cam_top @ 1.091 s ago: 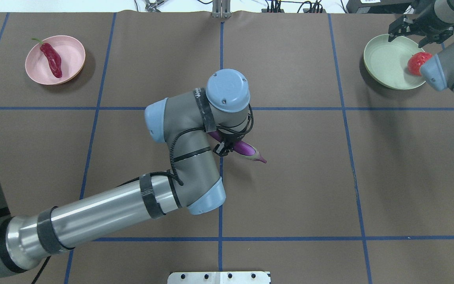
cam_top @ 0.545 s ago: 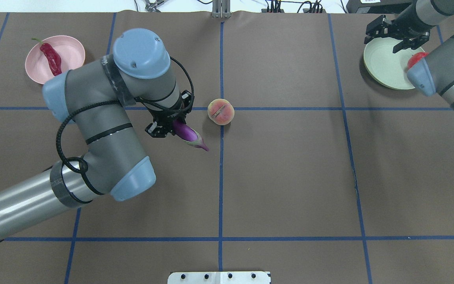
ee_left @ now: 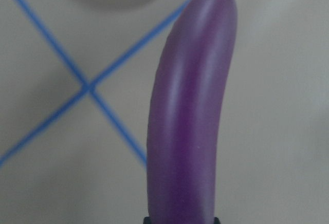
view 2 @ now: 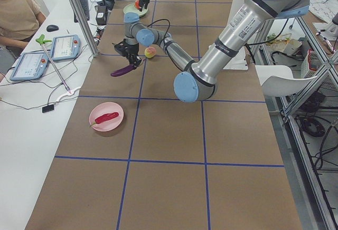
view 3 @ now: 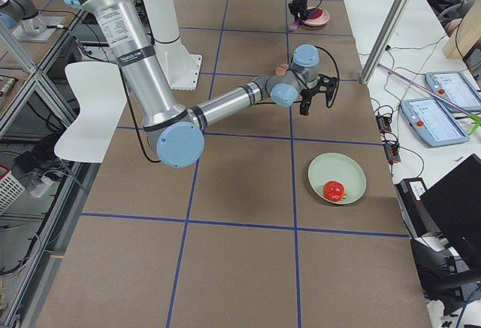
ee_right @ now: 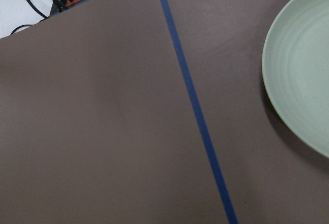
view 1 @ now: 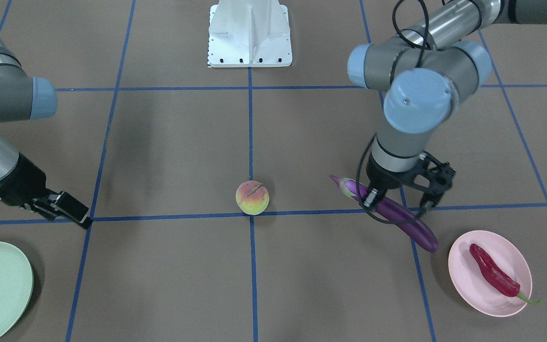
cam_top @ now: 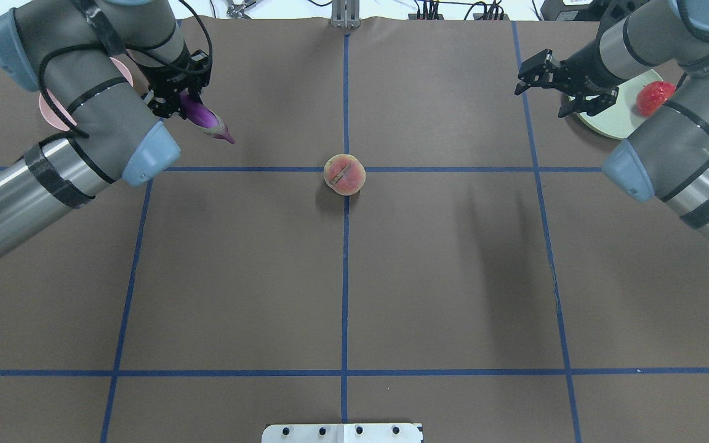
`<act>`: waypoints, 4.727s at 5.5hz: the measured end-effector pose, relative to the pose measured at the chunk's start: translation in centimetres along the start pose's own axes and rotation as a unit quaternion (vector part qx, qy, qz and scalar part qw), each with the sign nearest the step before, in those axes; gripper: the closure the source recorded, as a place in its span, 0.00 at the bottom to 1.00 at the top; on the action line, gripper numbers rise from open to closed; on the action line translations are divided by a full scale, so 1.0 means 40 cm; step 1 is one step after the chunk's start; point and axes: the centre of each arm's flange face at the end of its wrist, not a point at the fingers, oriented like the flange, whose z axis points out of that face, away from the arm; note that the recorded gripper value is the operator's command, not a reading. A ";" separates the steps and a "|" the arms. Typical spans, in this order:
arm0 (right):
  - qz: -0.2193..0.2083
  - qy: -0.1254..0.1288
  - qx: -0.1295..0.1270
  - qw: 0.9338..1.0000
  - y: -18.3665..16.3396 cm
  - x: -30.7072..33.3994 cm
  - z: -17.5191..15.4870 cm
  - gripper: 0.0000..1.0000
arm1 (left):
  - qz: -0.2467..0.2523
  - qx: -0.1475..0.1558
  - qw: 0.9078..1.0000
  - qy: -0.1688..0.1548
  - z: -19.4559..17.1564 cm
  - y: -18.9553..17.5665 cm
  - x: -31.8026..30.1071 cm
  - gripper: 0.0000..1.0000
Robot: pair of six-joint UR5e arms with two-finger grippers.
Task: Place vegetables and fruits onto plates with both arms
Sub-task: 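Carry the eggplant with the left gripper onto the pink plate while the right gripper withdraws, then reach the right gripper down and grasp the peach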
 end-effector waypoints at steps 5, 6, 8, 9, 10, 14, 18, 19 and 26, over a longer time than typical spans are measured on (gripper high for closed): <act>0.021 -0.012 -0.005 1.000 0.186 -0.034 0.014 0.00 | 0.175 0.050 0.983 0.001 0.259 -0.540 -0.158 0.37; 0.017 -0.010 -0.007 1.000 0.219 -0.043 0.038 0.00 | 0.179 0.052 0.982 -0.002 0.285 -0.573 -0.182 0.00; -0.003 -0.017 -0.021 1.000 0.323 -0.103 0.083 0.00 | 0.180 0.056 0.982 0.002 0.291 -0.594 -0.191 0.00; 0.001 -0.027 -0.015 1.000 0.413 -0.179 0.120 0.00 | 0.176 0.059 0.983 0.009 0.271 -0.598 -0.177 0.00; 0.024 -0.031 0.000 0.999 0.497 -0.252 0.153 0.00 | 0.171 0.060 0.983 0.015 0.255 -0.594 -0.159 0.00; 0.142 0.009 0.055 0.988 0.611 -0.549 0.300 0.00 | 0.147 0.064 0.986 0.039 0.207 -0.562 -0.118 0.00; 0.193 0.025 0.071 0.978 0.587 -0.614 0.363 0.00 | 0.133 0.062 0.988 0.045 0.204 -0.536 -0.107 0.00; 0.204 0.030 0.073 0.976 0.579 -0.625 0.380 0.00 | 0.131 0.061 0.988 0.047 0.203 -0.524 -0.102 0.00; 0.226 0.042 0.091 0.969 0.562 -0.637 0.430 0.00 | 0.131 0.059 0.988 0.054 0.194 -0.494 -0.092 0.00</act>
